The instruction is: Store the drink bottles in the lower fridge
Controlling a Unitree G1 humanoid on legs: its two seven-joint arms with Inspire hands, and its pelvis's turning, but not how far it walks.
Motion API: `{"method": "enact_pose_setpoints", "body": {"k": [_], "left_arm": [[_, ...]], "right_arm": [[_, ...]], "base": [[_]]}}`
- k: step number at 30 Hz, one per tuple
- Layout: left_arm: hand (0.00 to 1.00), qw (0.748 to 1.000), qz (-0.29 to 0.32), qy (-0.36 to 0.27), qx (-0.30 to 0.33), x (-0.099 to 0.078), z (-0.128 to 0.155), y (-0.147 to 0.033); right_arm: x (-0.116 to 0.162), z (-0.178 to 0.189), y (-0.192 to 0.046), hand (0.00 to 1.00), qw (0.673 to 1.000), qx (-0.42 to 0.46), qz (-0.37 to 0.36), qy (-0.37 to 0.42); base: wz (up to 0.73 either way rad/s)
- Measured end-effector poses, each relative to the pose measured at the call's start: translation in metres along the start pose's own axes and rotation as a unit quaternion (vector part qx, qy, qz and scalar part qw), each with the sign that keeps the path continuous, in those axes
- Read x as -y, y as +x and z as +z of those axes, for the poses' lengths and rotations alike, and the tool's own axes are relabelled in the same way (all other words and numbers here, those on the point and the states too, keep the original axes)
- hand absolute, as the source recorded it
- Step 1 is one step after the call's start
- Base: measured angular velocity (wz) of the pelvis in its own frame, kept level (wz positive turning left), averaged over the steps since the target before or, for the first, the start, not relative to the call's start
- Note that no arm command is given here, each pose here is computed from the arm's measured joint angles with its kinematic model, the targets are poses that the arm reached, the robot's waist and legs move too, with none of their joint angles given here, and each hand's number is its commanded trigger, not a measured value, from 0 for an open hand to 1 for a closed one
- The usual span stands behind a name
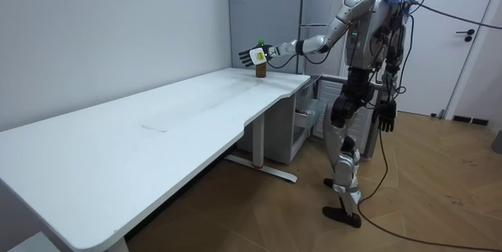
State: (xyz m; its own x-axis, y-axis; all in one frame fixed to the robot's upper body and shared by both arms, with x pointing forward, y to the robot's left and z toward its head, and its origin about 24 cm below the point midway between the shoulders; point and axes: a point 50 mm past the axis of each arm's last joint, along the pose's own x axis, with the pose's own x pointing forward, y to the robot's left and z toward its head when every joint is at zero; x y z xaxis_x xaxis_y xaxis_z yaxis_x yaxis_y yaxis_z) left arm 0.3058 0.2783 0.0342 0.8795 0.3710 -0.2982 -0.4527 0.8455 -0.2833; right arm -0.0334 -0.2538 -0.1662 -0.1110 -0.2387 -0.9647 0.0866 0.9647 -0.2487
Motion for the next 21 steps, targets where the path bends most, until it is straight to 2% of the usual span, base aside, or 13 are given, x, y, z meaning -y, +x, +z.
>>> {"method": "enact_pose_setpoints", "body": {"k": [7, 8, 10, 21], "left_arm": [[0.00, 1.000, -0.020, -0.003, -0.020, 0.004, -0.003, 0.007], [0.13, 1.000, -0.023, -0.002, -0.021, 0.004, -0.004, 0.007], [1.00, 0.999, -0.028, -0.002, -0.024, 0.004, -0.005, 0.007], [1.00, 0.998, -0.036, 0.001, -0.046, 0.004, -0.012, 0.007]], "right_arm": [[0.000, 0.000, 0.000, 0.00, 1.000, -0.001, 0.001, 0.000], [0.000, 0.001, 0.000, 0.00, 1.000, -0.001, 0.001, 0.000], [0.000, 0.000, 0.000, 0.00, 1.000, -0.001, 0.001, 0.000], [0.000, 0.001, 0.000, 0.00, 1.000, -0.001, 0.000, 0.003]], "base": [[0.00], [0.00], [0.00], [0.01]]}}
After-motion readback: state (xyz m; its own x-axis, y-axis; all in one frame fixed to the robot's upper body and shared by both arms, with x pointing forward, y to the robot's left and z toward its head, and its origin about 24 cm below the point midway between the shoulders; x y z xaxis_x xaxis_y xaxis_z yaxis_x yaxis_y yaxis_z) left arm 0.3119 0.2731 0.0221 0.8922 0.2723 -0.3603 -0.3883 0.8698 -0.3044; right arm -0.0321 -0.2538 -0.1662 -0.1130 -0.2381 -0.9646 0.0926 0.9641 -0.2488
